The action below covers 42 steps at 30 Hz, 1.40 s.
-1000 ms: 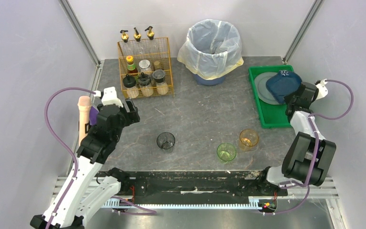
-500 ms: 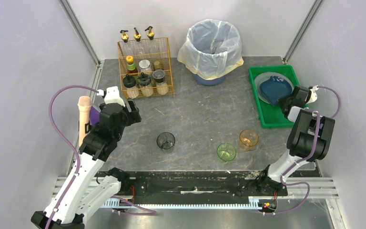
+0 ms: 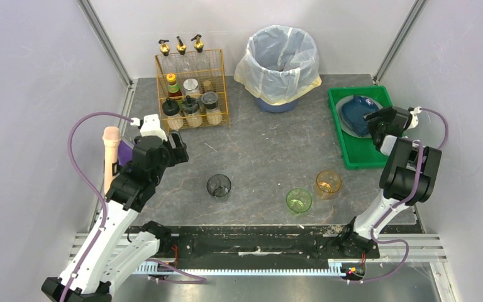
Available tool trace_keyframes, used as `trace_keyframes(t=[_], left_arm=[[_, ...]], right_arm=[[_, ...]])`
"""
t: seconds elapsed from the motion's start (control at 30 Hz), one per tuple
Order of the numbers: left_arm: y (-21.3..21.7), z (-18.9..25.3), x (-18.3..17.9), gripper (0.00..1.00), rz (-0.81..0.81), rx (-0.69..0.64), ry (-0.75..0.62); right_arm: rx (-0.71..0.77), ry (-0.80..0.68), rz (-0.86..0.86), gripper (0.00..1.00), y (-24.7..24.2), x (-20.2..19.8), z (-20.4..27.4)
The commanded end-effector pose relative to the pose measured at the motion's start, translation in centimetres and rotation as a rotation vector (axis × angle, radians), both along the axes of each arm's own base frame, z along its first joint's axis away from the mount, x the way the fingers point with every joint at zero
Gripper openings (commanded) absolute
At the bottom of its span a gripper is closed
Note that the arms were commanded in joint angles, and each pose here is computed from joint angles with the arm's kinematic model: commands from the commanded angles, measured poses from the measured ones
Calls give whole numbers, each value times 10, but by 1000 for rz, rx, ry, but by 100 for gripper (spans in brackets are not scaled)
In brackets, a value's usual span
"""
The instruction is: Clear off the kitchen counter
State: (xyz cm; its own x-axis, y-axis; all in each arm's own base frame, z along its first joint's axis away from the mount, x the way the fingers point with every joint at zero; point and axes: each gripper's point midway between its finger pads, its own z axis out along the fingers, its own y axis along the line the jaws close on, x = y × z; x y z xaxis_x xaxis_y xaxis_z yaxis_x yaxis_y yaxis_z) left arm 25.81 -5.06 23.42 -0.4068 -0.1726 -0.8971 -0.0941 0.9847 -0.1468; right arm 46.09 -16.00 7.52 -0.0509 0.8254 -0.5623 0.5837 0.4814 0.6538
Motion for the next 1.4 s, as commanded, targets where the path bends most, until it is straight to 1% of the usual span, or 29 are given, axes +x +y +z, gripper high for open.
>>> trace_keyframes(t=[0.0,0.03,0.17,0.23,0.33,0.5,0.6,0.7,0.8,0.97,1.13,1.2,1.3,1.37], left_arm=[[-13,9,4,84,-71,-33,-38],[-17,8,4,84,-91,-39,-32],[-30,4,1,84,-154,-68,5],[-38,3,-1,84,-187,-95,24],[-45,-1,-5,84,-209,-120,64],[-48,-9,-14,83,-202,-138,122],[-64,-13,-22,81,-243,-158,165],[-81,-21,-35,81,-282,-144,217],[-93,-38,-46,81,-292,-112,281],[-95,-76,-57,80,-252,-67,381],[-97,-104,-54,74,-220,-36,428],[-103,-114,-52,69,-227,-43,446],[-112,-127,-52,64,-235,-62,471],[-112,-136,-51,58,-226,-61,480]], right_arm=[[-85,-64,-20,76,-13,1,45],[-101,-52,-23,79,-14,-4,49],[-161,-53,-5,87,-7,-27,68],[-199,-58,-12,90,-4,-41,80],[-257,-93,17,92,13,-59,100],[-366,-147,174,94,81,-72,122],[-422,-180,270,95,123,-82,125],[-435,-198,375,96,161,-90,120],[-451,-204,499,97,200,-101,110],[-522,-218,669,98,250,-123,102],[-580,-260,787,98,277,-141,97],[-580,-288,820,98,285,-148,95],[-580,-329,836,98,290,-154,99],[-580,-349,844,98,293,-156,102]])
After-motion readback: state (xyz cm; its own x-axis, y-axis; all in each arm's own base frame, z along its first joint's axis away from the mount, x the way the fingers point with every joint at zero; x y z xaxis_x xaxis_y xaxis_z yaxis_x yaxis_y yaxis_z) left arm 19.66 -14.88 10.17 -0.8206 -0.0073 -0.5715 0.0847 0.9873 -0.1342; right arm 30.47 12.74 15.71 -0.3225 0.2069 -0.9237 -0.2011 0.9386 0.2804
